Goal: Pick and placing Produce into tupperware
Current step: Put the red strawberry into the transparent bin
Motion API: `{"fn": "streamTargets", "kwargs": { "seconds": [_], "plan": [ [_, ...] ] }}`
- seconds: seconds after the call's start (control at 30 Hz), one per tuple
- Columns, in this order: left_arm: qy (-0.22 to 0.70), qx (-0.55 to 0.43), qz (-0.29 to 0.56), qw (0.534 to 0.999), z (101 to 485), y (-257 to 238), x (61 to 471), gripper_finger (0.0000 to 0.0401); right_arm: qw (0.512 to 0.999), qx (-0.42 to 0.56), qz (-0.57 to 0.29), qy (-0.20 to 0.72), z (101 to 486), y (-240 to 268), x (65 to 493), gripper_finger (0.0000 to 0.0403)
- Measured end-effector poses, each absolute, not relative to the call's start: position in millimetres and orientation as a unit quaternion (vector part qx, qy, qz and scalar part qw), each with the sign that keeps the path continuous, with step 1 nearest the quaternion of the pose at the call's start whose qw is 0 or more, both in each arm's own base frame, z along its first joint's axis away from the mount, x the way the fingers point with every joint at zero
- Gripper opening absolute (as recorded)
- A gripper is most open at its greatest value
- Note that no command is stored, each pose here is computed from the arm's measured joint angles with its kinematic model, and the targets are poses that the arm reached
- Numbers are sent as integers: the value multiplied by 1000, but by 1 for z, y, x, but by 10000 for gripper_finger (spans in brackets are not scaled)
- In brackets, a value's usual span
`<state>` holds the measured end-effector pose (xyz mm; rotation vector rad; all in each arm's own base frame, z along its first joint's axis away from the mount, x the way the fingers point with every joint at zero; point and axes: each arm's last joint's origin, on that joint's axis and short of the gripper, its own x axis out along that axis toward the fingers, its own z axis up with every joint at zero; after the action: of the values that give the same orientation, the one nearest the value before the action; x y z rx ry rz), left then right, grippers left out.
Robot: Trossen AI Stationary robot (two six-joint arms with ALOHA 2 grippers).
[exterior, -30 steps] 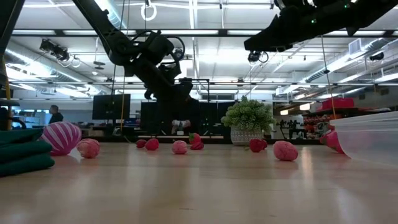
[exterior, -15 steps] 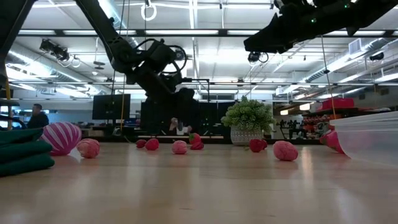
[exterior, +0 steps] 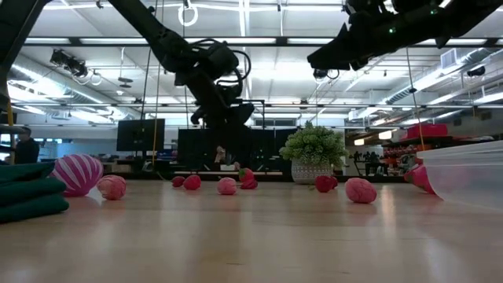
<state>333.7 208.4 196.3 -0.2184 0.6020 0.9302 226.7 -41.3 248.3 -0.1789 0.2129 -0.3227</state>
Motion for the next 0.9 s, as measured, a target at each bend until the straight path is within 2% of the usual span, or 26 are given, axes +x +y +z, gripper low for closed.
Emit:
{"fn": "streamTargets", "kwargs": {
  "seconds": [0.43,0.9],
  "plan": [
    [317,-124,439,832,134,215,347,132,976,-88,-163,111,247,-43,226,344],
    [326,-136,424,834,134,215,349,129,974,-88,-167,124,245,-45,225,344]
  ]
}}
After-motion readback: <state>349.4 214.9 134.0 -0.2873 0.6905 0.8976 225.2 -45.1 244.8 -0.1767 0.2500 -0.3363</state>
